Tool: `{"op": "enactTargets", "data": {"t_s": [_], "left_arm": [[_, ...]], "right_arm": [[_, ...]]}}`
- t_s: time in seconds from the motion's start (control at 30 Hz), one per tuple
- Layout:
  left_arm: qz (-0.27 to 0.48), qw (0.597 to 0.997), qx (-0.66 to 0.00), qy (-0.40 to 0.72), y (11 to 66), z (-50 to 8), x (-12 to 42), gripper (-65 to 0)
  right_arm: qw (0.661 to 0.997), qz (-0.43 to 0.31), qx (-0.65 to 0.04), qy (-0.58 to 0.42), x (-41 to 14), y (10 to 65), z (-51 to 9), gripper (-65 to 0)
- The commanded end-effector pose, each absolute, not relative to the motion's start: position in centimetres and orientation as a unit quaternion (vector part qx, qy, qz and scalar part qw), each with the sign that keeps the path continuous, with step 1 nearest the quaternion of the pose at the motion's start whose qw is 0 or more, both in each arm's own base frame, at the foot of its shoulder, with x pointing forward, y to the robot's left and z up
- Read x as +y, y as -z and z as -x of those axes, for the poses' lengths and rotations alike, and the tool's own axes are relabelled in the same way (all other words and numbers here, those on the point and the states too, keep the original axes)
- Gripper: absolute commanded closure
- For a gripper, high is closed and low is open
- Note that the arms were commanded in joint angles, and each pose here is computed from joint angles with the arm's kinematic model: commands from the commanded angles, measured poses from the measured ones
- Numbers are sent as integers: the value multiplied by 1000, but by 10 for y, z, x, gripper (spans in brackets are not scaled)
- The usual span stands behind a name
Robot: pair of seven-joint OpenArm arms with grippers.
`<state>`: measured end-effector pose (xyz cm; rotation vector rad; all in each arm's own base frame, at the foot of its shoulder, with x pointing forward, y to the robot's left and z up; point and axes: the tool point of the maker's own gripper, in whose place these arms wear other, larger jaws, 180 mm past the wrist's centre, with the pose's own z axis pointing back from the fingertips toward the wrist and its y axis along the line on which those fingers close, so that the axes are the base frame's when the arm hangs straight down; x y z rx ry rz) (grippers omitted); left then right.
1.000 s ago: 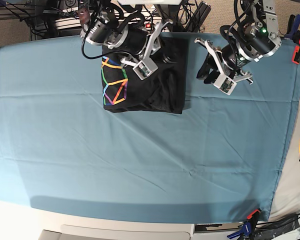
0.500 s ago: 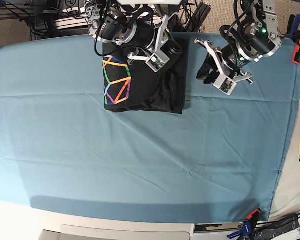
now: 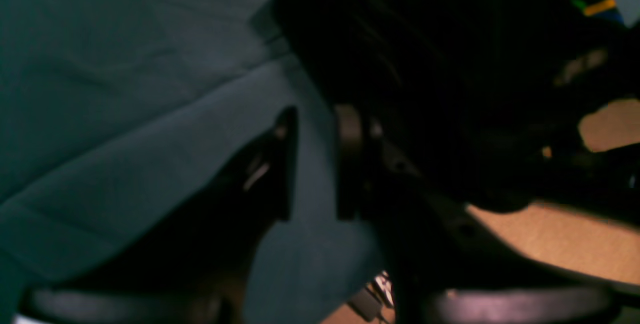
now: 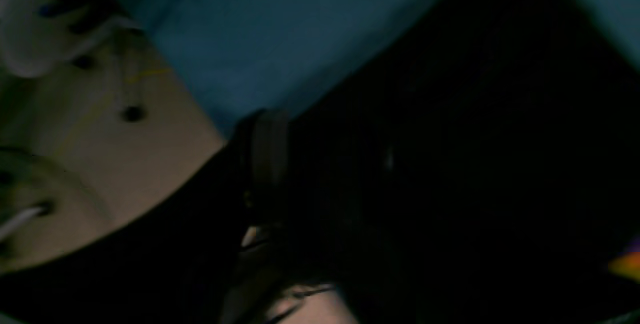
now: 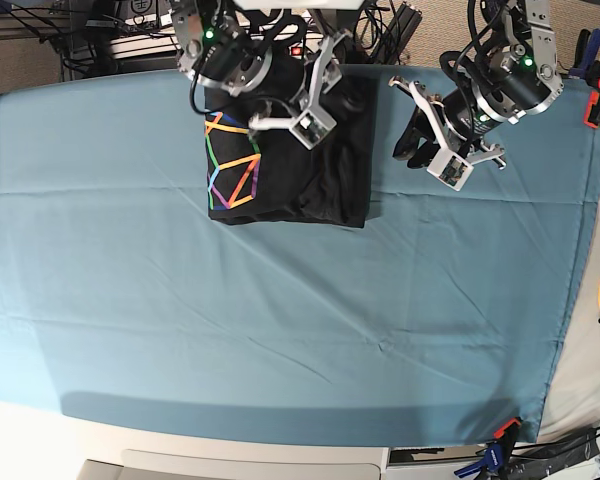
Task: Fold the T-shirt properly
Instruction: 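Press the folded end flat onto the shirt with the right gripper, then open the right gripper and pull it back beside the shirt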
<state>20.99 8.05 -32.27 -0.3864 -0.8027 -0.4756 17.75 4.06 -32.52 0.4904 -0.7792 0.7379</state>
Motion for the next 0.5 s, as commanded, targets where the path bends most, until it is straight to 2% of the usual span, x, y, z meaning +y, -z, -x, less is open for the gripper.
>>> {"op": "enactTargets", "data": {"t_s": [0.0,0.13,0.17,0.2,0.27,0.37,0.47], "left_arm": [[189,865,-404,231,312,-214,79,-142],[185,866,-401,236,313,-213,82,-142],[185,866,-400,236,313,-213,82,-142],[185,866,-399,236,314,-212,82,-142],[185,868,-397,235,315,-211,82,-142],[187,869,-393,234,317,-208,82,-142],[187,869,-393,234,317,-208,82,-142]], "right_arm": [[815,-226,-408,-343,41,309,-194,-230],[809,-161,-465,-323,13,290,-242,-230],[812,-145,-474,-309,2,286,-253,-238],[817,-128,-483,-288,-13,283,-264,-273],[830,-103,-497,-233,-49,278,-282,-327],[843,-72,-515,-137,-115,272,-301,-331],[843,-90,-530,-31,-175,268,-308,-331]]}}
